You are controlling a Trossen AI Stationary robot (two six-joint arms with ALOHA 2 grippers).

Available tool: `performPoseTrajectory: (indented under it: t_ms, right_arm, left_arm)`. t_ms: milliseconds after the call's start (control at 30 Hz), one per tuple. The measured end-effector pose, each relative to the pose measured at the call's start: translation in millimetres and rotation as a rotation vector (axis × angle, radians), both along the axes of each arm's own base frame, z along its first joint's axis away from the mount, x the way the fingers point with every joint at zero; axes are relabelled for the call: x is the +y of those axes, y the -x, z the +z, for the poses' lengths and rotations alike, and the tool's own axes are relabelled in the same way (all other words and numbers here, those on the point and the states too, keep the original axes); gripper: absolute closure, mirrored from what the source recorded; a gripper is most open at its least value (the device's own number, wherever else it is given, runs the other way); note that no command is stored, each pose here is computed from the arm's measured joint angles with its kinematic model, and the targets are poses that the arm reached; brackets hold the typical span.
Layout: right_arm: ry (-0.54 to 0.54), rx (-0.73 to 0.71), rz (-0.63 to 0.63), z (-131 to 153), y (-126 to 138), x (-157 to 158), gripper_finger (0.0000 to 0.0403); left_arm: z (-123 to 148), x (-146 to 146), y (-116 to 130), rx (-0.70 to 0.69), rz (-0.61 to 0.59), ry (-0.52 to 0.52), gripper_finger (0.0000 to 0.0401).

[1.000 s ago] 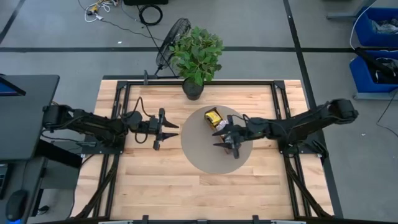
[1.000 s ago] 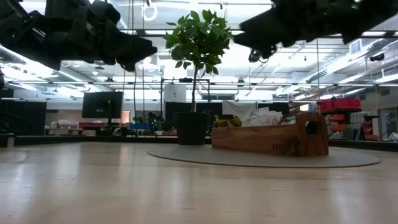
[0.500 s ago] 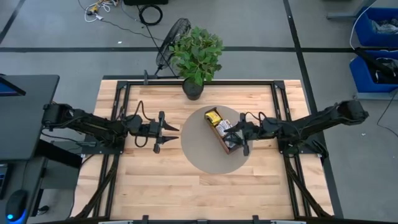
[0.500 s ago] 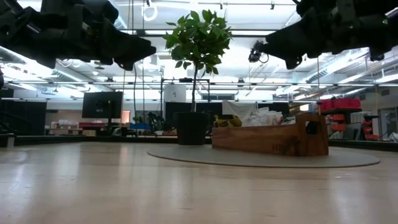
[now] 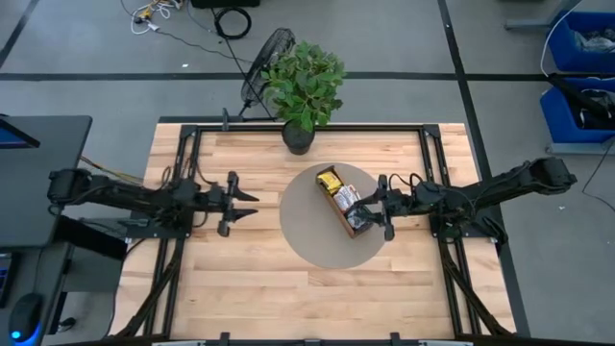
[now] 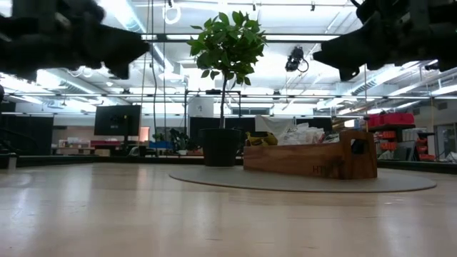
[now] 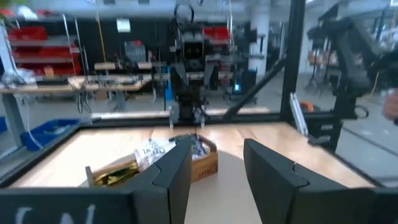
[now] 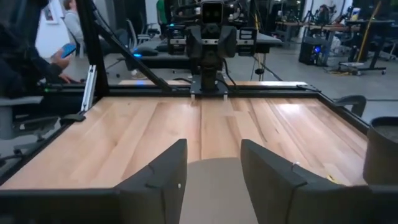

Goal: Pick & Place Tea
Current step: Return to Home Position

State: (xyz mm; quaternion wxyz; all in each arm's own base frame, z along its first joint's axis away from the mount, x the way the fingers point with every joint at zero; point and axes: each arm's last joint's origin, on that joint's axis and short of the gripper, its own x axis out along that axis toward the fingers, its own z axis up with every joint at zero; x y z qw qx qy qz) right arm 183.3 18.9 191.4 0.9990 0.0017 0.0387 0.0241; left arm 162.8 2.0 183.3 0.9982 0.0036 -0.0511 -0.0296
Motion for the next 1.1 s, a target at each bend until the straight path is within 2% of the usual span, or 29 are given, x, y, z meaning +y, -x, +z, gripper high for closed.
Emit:
performPoseTrajectory:
  t_ms: [133,233,600,967,1100]
  right_arm:
    - [0.016,-0.002,0.033,-2,4,0,0.0246]
    - [0.014,-0.001,0.067,-7,9,1,0.0246]
    - [0.045,-0.056,0.048,-29,44,-4,0.0246]
    - [0.067,-0.031,0.024,-26,64,-7,0.0246]
    - [0.070,-0.042,0.023,-25,70,-8,0.0246]
  left_arm:
    - [-7,-2,18,-0.048,-0.003,0.010,0.0250]
    - [-7,-2,21,-0.022,0.008,0.033,0.0250]
    - [-4,-3,28,-0.034,0.005,0.052,0.0250]
    - [-5,-4,37,0.001,-0.001,0.073,0.0250]
    - [-1,-4,42,-0.035,-0.006,0.067,0.0250]
